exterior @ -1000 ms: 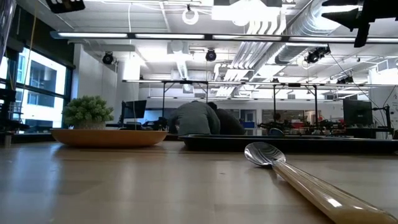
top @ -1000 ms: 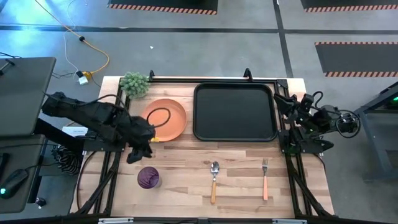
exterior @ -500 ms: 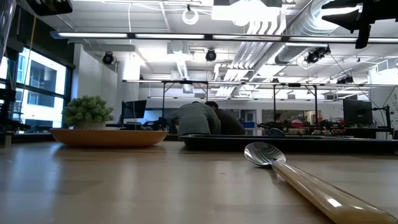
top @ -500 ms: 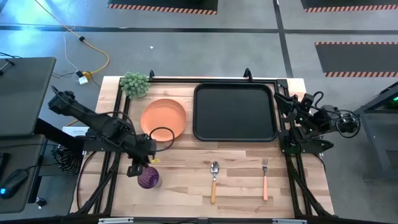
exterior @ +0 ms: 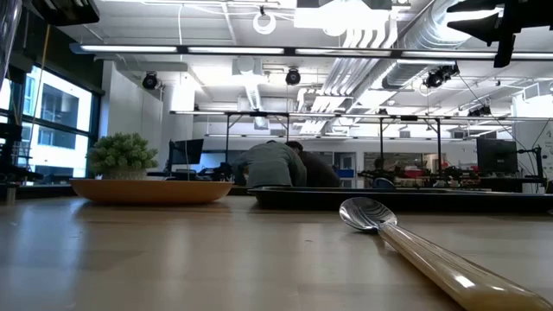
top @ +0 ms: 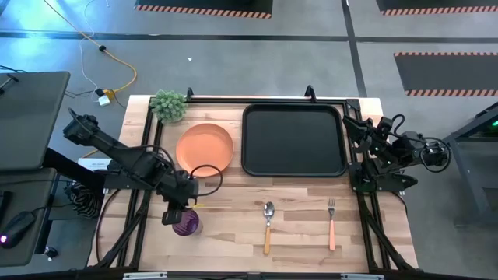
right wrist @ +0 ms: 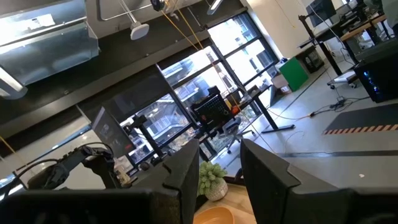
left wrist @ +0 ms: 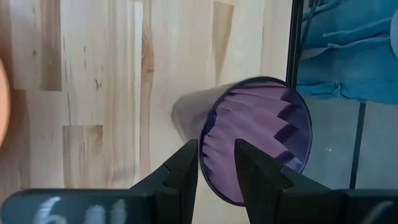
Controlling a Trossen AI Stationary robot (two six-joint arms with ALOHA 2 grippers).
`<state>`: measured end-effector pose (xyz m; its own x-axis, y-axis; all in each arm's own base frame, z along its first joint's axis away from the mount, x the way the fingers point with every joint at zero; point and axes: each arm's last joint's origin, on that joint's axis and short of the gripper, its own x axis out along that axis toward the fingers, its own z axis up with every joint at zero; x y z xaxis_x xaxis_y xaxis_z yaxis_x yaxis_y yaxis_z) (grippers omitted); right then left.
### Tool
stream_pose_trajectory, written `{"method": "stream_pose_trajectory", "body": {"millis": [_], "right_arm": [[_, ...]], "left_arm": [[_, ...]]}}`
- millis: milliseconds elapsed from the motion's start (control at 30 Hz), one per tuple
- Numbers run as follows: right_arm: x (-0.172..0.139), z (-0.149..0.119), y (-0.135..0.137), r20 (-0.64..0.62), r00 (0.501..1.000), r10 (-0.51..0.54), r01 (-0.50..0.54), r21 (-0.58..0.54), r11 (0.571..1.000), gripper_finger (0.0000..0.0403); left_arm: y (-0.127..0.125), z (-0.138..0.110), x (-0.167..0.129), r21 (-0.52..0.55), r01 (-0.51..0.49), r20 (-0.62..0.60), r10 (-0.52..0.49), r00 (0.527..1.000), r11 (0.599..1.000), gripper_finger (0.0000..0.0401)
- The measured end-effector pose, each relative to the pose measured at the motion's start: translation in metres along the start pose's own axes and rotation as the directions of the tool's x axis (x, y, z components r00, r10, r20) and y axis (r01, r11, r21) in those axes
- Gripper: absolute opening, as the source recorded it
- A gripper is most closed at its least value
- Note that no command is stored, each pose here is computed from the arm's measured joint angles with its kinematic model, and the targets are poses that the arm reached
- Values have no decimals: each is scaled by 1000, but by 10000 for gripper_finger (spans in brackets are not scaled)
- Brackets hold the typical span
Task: Pick and place plate/cup/fork/spoon on tray
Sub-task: Put the purple cup on top the top left side of the black serving tray
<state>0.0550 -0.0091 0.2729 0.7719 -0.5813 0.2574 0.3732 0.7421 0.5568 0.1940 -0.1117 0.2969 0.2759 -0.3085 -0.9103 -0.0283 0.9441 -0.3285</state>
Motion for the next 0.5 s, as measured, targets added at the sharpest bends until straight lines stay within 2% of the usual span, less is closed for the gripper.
{"method": "stream_pose_trajectory", "body": {"millis": [200,500], "right_arm": [[0,0,0,0,1000,0,0,-3,1000,110],[0,0,0,0,1000,0,0,-8,1000,110]], "left_arm": [[-4,-2,4,15,-18,-7,18,1000,1000,97],[-5,-1,16,11,-105,-29,105,994,994,97]]}}
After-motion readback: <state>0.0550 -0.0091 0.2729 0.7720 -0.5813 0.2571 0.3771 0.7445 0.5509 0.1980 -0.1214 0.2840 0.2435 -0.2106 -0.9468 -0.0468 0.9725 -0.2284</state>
